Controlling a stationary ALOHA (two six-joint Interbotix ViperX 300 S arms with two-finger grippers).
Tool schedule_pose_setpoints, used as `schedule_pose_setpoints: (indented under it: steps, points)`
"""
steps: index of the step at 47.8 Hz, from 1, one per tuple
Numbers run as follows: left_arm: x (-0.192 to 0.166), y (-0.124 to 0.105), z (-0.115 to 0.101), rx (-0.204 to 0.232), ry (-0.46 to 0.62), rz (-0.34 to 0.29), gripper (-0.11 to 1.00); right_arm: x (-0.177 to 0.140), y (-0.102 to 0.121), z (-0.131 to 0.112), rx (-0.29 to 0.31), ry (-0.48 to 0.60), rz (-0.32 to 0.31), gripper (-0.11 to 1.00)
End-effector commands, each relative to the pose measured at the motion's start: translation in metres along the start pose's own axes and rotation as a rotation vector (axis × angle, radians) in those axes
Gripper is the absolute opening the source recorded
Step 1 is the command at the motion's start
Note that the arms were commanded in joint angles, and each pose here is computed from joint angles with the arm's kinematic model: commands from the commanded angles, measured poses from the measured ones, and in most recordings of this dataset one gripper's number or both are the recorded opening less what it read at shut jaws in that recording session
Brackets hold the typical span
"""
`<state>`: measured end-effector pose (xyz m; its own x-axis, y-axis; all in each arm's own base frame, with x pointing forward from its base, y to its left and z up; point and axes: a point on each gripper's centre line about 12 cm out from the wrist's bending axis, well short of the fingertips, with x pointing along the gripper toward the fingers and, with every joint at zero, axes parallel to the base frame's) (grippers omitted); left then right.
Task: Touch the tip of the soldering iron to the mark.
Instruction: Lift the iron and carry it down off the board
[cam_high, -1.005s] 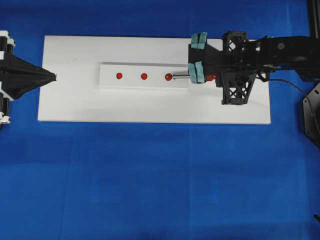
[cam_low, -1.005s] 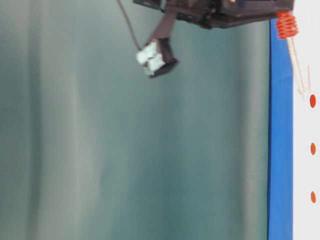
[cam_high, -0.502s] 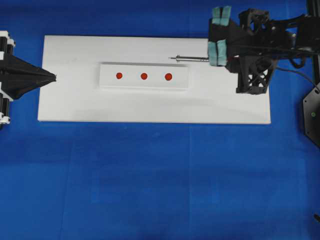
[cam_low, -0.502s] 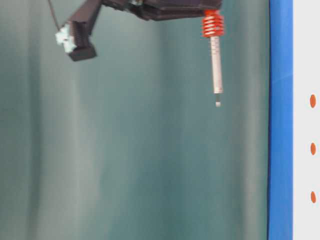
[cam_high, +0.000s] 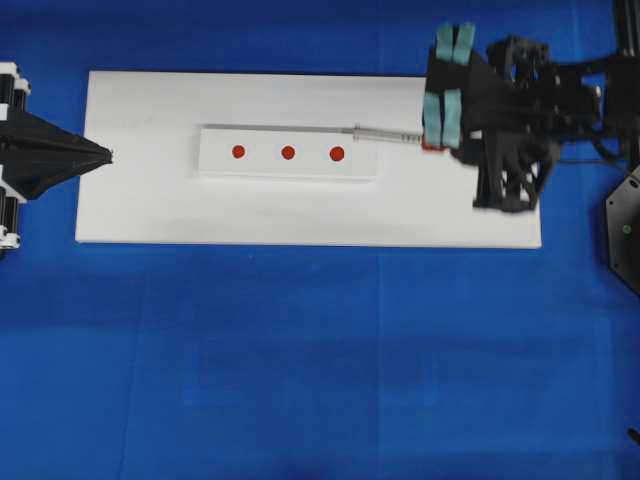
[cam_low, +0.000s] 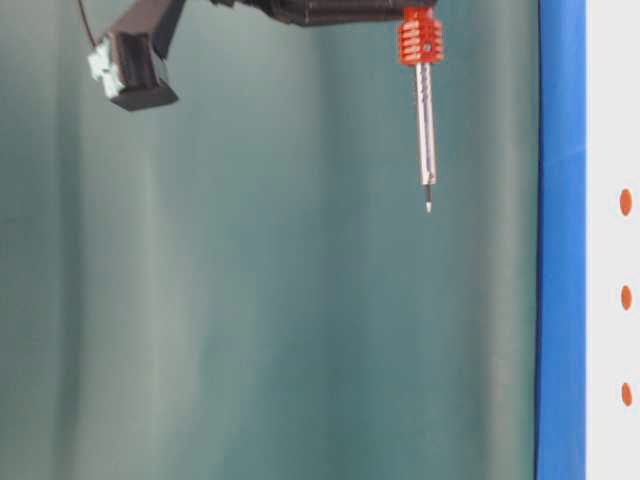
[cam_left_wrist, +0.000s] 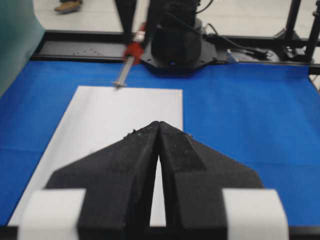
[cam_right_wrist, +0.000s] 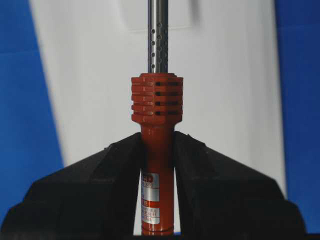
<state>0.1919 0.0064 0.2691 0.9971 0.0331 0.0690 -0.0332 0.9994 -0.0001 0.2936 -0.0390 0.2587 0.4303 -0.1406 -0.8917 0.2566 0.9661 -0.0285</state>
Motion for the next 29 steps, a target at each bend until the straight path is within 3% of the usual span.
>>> schedule_pose_setpoints:
  steps: [1, 14, 29]
  points:
    - [0.001, 0.0, 0.004, -0.002, -0.017, -0.002, 0.0, -0.011, 0.017, 0.0, -0.013, -0.034, 0.03, 0.06]
    - [0.001, 0.0, 0.005, -0.002, -0.018, -0.002, 0.0, -0.019, 0.087, -0.018, -0.03, -0.035, 0.115, 0.06]
    - [0.001, 0.0, 0.005, -0.002, -0.025, -0.002, 0.0, -0.021, 0.133, -0.038, -0.009, -0.017, 0.11, 0.06]
